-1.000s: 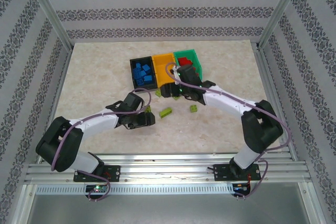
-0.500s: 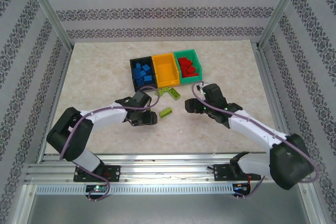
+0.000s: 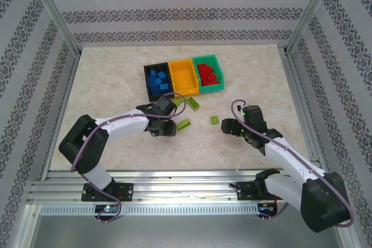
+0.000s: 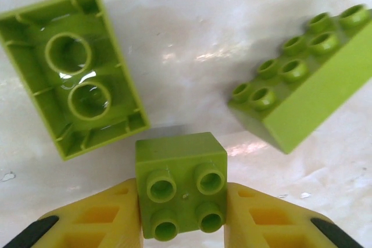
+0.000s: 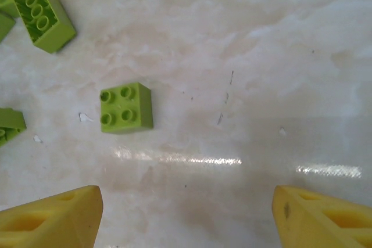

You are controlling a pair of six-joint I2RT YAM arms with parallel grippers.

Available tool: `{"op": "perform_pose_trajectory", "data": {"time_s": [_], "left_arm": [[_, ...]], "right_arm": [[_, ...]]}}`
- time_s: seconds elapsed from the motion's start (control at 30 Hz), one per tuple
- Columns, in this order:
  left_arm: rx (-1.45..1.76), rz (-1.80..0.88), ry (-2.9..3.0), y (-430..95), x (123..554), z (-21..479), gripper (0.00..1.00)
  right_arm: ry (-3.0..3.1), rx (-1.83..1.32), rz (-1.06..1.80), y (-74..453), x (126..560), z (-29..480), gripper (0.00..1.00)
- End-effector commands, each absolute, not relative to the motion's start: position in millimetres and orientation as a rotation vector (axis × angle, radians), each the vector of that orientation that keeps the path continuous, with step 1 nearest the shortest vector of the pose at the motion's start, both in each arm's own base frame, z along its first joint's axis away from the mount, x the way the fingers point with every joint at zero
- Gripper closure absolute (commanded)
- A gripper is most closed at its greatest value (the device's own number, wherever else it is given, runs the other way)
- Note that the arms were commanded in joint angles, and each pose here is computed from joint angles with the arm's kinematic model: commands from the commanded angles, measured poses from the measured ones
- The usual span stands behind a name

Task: Sort the legos into containers by color
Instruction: Pick up the lego from the middle-left of the table, then place the lego in the container.

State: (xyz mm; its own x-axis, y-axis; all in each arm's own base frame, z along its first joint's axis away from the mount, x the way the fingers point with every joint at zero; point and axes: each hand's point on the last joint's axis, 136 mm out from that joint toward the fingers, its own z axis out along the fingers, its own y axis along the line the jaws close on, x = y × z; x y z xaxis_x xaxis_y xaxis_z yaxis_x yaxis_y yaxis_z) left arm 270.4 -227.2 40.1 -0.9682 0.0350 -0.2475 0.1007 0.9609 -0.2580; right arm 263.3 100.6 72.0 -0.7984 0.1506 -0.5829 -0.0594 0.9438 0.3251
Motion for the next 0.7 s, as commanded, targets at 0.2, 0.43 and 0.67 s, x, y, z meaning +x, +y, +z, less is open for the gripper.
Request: {"op": "perform_pose_trajectory", "data": {"time_s": [0.2,0.43,0.67], "left_arm": [[0.203,-0.35,2.753,-246,306,90,0.66],[0.294,-0.285,2.72,-264,368,116,0.66],[0.297,-0.277,2.695,-266,443,133,0.66]], "right_arm": [[2.43,0.051,0.519,111,267,73,0.23],[2.41,0.047,0.519,110,266,74,0.23],[2.398,0.054,0.508,109,267,75,0.23]]}}
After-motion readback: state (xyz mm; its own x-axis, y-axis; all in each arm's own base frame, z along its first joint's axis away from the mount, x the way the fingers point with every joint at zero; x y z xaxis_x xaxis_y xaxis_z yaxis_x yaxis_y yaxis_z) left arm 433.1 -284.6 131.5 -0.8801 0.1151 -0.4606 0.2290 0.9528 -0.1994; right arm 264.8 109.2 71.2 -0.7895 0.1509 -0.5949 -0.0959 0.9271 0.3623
